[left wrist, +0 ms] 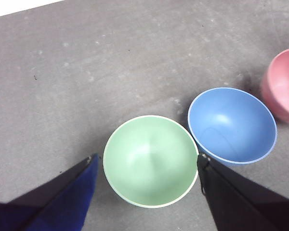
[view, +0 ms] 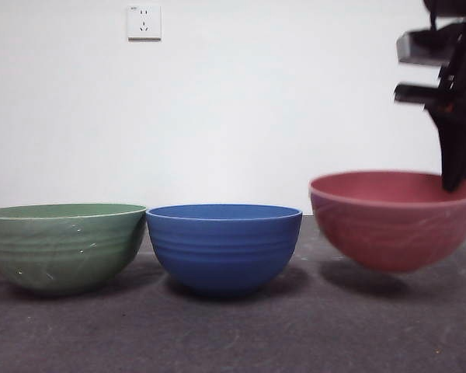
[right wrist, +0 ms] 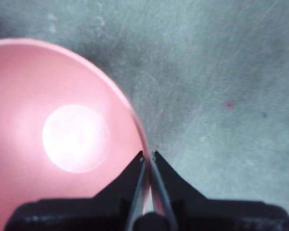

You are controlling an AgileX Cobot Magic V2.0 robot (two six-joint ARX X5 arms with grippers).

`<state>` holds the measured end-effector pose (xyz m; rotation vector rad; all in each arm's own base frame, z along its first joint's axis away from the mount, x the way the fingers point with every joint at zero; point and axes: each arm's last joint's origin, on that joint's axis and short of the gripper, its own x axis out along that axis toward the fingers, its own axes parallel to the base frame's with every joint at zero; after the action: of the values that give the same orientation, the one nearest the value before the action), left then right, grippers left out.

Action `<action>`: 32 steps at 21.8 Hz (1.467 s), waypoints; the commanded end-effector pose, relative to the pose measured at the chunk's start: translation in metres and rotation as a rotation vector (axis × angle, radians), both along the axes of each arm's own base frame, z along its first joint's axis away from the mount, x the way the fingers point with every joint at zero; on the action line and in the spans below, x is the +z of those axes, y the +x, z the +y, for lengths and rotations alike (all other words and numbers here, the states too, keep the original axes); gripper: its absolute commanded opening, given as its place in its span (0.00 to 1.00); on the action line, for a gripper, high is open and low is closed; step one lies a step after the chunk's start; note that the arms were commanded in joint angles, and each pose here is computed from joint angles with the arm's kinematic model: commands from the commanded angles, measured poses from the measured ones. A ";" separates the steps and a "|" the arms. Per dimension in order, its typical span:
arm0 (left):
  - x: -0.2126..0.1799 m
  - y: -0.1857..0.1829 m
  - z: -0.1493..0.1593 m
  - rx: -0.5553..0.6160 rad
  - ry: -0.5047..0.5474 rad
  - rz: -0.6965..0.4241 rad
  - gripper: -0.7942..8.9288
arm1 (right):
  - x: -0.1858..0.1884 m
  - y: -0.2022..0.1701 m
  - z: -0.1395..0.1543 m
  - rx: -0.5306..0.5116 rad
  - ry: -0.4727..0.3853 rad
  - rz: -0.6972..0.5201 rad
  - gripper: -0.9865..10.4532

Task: Pick up the green bowl on the top,put the green bowl on the left,pick up the red bowl in the middle,put the red bowl on the right

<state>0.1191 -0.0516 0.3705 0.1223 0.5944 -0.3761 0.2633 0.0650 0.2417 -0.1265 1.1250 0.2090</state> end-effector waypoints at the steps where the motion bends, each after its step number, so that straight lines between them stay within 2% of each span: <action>1: 0.000 0.000 0.000 0.001 0.002 -0.006 0.44 | -0.016 0.008 0.003 -0.009 -0.002 0.037 0.07; 3: 0.000 0.000 0.000 0.001 0.003 -0.006 0.44 | -0.024 0.013 0.004 -0.010 -0.007 0.060 0.11; 6: -0.001 -0.001 0.001 -0.001 0.006 0.003 0.44 | -0.024 0.014 0.004 -0.014 -0.004 0.054 0.30; 8: -0.001 -0.001 0.001 -0.004 0.011 0.006 0.44 | -0.012 0.011 0.003 -0.017 0.014 -0.009 0.31; 10: 0.000 0.000 0.000 -0.015 0.022 -0.016 0.43 | 0.015 0.001 0.002 0.004 0.091 -0.141 0.31; 11: 0.002 0.001 0.000 -0.018 0.024 -0.036 0.37 | 0.033 -0.005 0.002 0.030 0.150 -0.232 0.30; 12: 0.003 0.002 0.000 -0.031 0.036 -0.059 0.22 | 0.051 -0.013 0.001 0.059 0.211 -0.327 0.29; 13: 0.005 0.002 -0.001 -0.044 0.051 -0.083 0.05 | 0.070 -0.024 -0.001 0.078 0.250 -0.431 0.20; 14: 0.006 0.003 -0.001 -0.040 0.047 -0.097 0.07 | 0.085 -0.035 -0.004 0.087 0.263 -0.510 0.11; 15: 0.007 0.004 -0.001 -0.029 0.049 -0.111 0.07 | 0.099 -0.048 -0.007 0.098 0.266 -0.593 0.08; 18: 0.004 -0.002 0.006 0.041 0.063 -0.161 0.07 | 0.122 -0.086 -0.019 0.078 0.226 -0.758 0.08; 20: -0.008 -0.013 0.013 0.067 0.048 -0.195 0.07 | 0.118 -0.111 -0.026 0.061 0.213 -0.833 0.08; 26: -0.055 -0.040 0.028 0.148 -0.017 -0.236 0.07 | 0.073 -0.155 -0.037 0.018 0.245 -0.939 0.08; 32: -0.060 -0.045 0.030 0.147 -0.031 -0.254 0.08 | 0.070 -0.159 -0.039 0.005 0.257 -0.938 0.09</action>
<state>0.0747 -0.0219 0.3080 0.1104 0.3614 -0.2254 0.1041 0.0263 0.3123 -0.0030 0.1572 0.2623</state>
